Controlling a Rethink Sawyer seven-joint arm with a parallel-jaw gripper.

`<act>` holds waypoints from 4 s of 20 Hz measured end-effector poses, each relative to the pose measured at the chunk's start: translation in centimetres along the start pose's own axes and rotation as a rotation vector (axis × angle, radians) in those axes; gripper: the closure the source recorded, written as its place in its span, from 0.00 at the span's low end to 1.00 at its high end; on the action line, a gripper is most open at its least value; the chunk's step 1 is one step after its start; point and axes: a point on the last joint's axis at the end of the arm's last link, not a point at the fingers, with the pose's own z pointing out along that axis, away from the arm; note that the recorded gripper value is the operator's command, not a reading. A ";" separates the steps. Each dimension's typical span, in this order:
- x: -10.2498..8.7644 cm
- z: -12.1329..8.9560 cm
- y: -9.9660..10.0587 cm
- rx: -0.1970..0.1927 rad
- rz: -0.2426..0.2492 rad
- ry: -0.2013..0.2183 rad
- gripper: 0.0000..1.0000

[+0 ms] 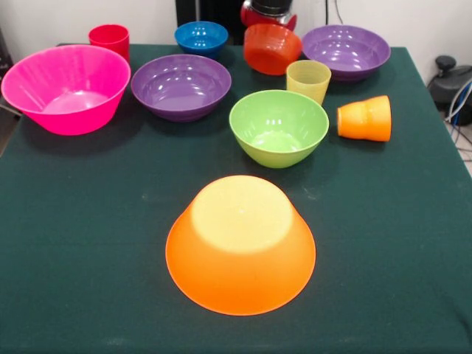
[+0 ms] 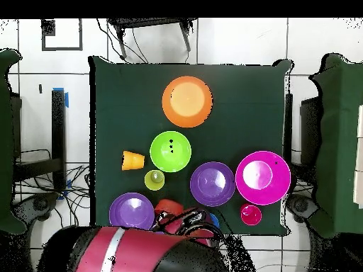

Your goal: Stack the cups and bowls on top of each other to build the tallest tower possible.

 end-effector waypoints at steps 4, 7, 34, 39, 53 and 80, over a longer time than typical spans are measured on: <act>0.3 0.0 -0.7 -0.009 -0.027 -0.043 0.00; 0.2 0.0 -1.7 -0.001 -0.032 -0.063 0.00; -1.9 -0.2 -4.0 0.047 0.076 -0.024 0.00; -2.4 -0.5 -3.2 0.043 0.090 -0.005 0.00; -3.1 -1.2 -1.4 0.050 0.112 0.028 0.00; -3.8 -1.7 -0.1 0.014 0.137 0.067 1.00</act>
